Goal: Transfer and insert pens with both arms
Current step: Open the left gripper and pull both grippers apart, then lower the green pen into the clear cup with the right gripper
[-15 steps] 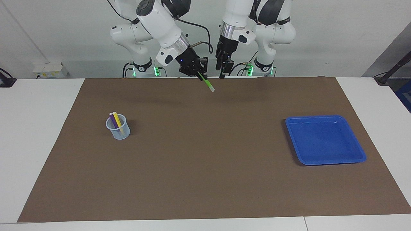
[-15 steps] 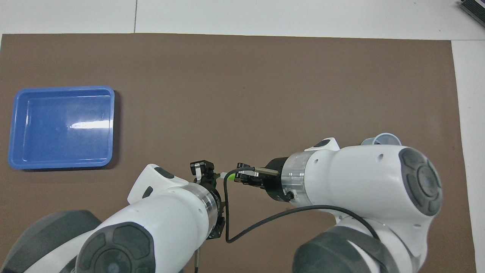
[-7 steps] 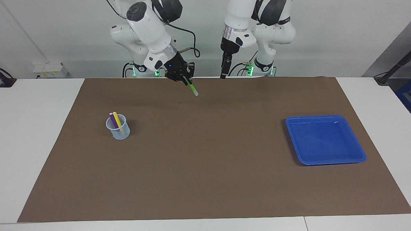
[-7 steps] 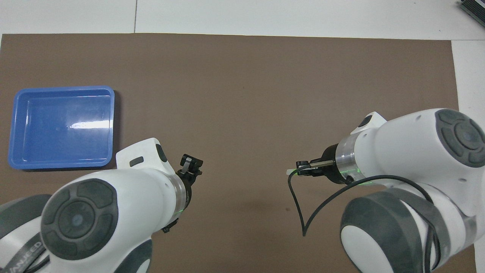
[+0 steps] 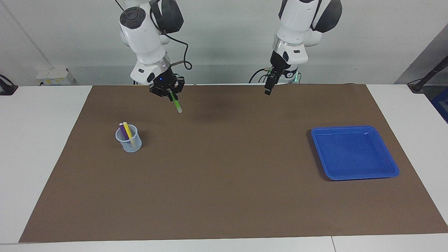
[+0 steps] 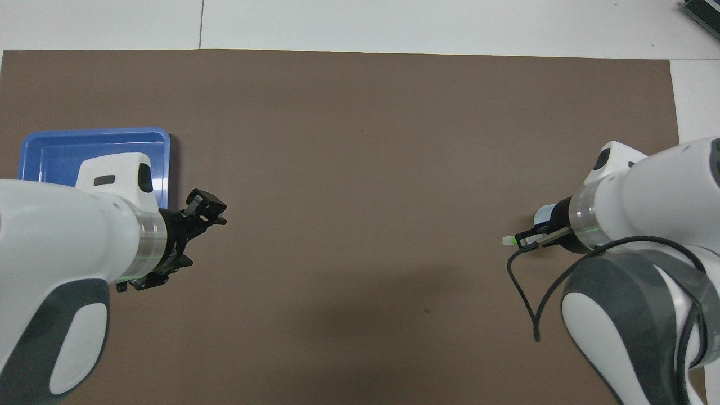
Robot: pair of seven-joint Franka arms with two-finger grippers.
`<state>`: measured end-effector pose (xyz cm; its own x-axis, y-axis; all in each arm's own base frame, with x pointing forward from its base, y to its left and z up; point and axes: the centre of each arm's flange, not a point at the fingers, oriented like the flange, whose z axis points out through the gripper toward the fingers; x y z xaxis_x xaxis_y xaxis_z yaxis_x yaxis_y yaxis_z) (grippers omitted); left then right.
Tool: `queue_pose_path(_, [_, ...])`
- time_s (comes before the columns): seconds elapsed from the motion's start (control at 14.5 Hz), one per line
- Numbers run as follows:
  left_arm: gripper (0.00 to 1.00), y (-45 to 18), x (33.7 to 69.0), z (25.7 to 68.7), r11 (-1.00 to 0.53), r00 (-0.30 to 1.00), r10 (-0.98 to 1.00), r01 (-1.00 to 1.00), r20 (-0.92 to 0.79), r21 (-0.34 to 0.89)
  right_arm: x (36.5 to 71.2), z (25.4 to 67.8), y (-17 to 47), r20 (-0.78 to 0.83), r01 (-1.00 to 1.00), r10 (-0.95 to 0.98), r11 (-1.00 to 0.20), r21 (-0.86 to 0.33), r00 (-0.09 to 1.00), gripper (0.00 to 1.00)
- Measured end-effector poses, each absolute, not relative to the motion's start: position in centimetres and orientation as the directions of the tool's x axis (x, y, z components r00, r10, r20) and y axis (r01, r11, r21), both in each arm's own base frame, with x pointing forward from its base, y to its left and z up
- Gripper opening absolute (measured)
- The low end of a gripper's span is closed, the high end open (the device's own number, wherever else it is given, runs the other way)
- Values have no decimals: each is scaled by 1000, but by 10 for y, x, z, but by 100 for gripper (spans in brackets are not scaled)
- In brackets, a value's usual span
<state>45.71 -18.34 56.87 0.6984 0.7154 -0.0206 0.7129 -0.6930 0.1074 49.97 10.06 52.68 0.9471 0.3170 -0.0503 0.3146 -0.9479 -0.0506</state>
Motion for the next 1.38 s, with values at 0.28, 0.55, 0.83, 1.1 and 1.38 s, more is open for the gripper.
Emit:
queue_pose_path(0.28, [82, -133, 473, 568, -787, 791, 612, 609, -1, 100, 508, 527, 42, -59, 439, 439, -898, -3, 897, 19])
queue_pose_path(0.55, [80, -83, 483, 568, -872, 875, 483, 480, 20, 93, 515, 527, 8, -31, 499, 499, -866, 24, 866, 19])
queue_pose_path(0.83, [80, -36, 487, 567, -934, 932, 358, 356, 49, 36, 517, 507, -4, -4, 515, 515, -856, 42, 857, 19])
queue_pose_path(1.1, [80, -7, 484, 567, -985, 985, 167, 168, 39, -33, 519, 491, -9, 9, 511, 512, -858, 48, 859, 19])
queue_pose_path(1.38, [80, -7, 479, 566, -997, 998, 68, 68, 1, -41, 525, 468, -20, 45, 532, 536, -844, 69, 843, 19])
